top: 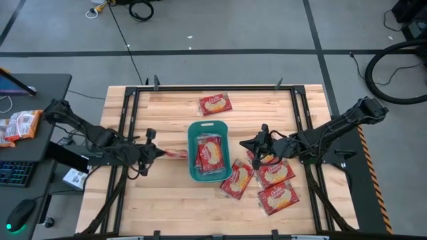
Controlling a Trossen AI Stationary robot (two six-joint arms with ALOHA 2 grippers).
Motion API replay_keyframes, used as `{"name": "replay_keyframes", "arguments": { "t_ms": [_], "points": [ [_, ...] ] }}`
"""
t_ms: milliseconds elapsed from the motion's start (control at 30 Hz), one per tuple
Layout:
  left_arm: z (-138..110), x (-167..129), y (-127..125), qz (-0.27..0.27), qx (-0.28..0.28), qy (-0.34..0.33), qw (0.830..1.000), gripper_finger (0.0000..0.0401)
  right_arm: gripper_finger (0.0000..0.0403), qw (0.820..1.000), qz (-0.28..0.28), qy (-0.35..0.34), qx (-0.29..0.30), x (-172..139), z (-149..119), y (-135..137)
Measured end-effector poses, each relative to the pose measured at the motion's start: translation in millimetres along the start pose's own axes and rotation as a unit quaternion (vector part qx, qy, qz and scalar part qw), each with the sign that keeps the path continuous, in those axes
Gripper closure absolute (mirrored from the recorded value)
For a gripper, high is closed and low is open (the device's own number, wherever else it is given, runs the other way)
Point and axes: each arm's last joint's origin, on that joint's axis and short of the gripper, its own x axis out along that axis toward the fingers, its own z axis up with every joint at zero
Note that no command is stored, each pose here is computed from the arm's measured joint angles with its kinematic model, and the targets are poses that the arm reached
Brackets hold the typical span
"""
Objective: Sort popcorn bags into baskets
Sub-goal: Put the red popcorn bag into the green bin
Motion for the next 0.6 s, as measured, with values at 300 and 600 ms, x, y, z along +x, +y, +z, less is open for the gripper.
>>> {"name": "replay_keyframes", "arguments": {
  "t_ms": [300,600],
  "points": [
    [9.8,-3.0,4.4,0.020,0.011,-0.029,0.999,0.0400,0.0394,1.000,0.001,-0.001,0.001,0.0,0.3,0.1],
    [38.3,-25.6,26.3,0.080,0.026,-0.064,0.994,0.0400,0.0394,1.000,0.000,-0.001,0.001,0.0,0.3,0.1]
  ]
}}
